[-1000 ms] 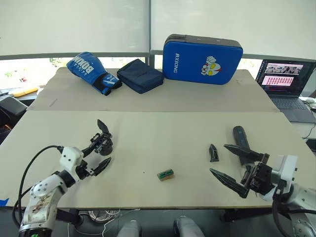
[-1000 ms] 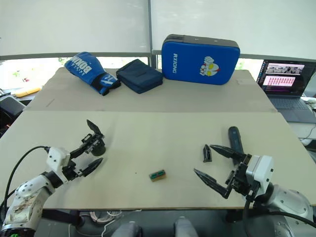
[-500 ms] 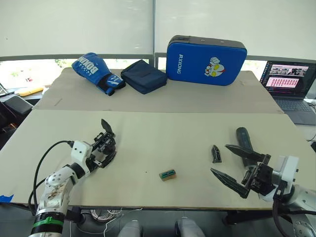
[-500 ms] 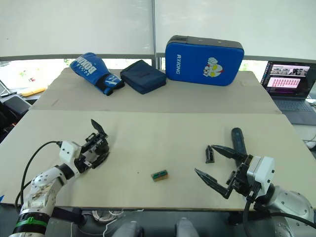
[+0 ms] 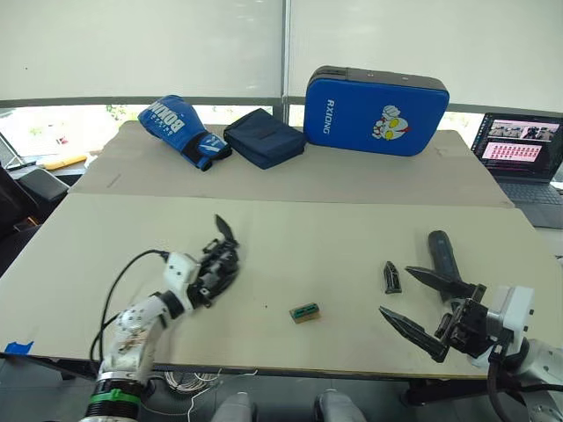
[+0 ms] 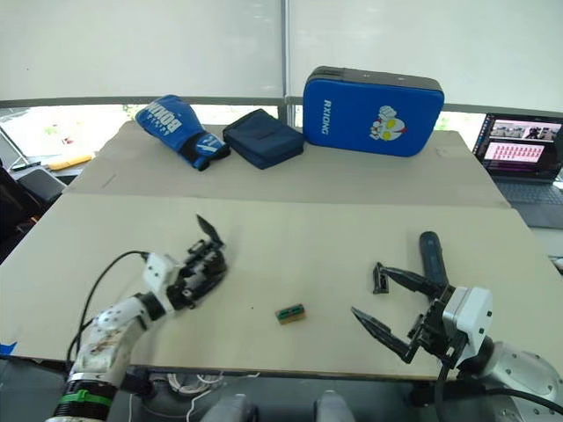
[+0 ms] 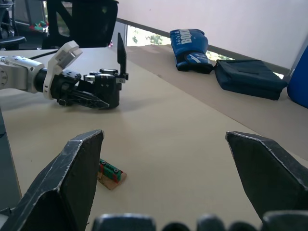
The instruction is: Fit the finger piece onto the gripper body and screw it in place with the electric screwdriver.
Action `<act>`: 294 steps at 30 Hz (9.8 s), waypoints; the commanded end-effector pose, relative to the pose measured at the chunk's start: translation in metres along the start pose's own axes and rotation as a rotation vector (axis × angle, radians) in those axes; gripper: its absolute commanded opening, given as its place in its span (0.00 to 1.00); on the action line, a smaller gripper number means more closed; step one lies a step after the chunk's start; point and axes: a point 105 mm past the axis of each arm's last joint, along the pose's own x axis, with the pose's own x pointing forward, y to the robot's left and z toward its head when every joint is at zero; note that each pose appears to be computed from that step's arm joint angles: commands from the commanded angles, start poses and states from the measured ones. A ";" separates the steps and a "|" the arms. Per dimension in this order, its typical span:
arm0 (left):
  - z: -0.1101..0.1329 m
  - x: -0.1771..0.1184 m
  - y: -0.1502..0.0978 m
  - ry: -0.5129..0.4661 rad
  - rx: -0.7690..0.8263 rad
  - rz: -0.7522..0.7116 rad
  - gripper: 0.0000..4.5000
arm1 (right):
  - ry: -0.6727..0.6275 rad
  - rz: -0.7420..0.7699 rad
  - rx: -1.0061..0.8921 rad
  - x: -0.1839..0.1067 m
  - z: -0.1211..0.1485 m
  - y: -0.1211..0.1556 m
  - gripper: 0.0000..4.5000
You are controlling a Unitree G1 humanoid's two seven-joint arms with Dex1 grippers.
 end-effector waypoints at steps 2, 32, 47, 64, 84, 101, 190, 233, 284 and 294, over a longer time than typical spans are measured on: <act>0.043 0.026 -0.023 -0.091 0.091 -0.084 0.50 | -0.023 0.007 -0.060 -0.002 0.014 0.001 1.00; 0.018 0.077 -0.055 0.028 0.113 -0.190 0.99 | 0.002 -0.030 -0.053 -0.005 0.016 0.007 1.00; 0.015 0.069 -0.040 0.107 0.093 -0.535 0.99 | 0.005 -0.032 -0.040 -0.003 0.014 0.010 1.00; 0.014 0.095 -0.050 0.013 0.175 -0.569 0.50 | 0.024 -0.038 -0.036 -0.005 0.010 0.012 1.00; 0.030 0.086 -0.063 0.000 0.065 -0.255 0.81 | 0.034 -0.024 -0.022 -0.005 0.006 0.014 1.00; 0.021 0.086 -0.047 0.052 0.146 -0.636 1.00 | 0.041 -0.016 -0.022 -0.004 0.007 0.014 1.00; 0.082 -0.025 0.004 -0.083 0.174 -0.584 0.99 | 0.397 -0.509 0.192 -0.023 -0.030 -0.014 1.00; 0.172 0.018 -0.032 -0.428 -0.165 -0.460 1.00 | 0.129 -0.467 -0.101 0.086 0.071 -0.079 0.24; 0.203 0.046 -0.052 -0.326 -0.359 -0.848 0.00 | 0.230 0.321 0.179 0.092 0.079 -0.024 0.99; 0.175 0.036 -0.084 -0.162 -0.225 -1.083 0.00 | 0.403 0.484 0.439 0.119 0.057 0.010 0.99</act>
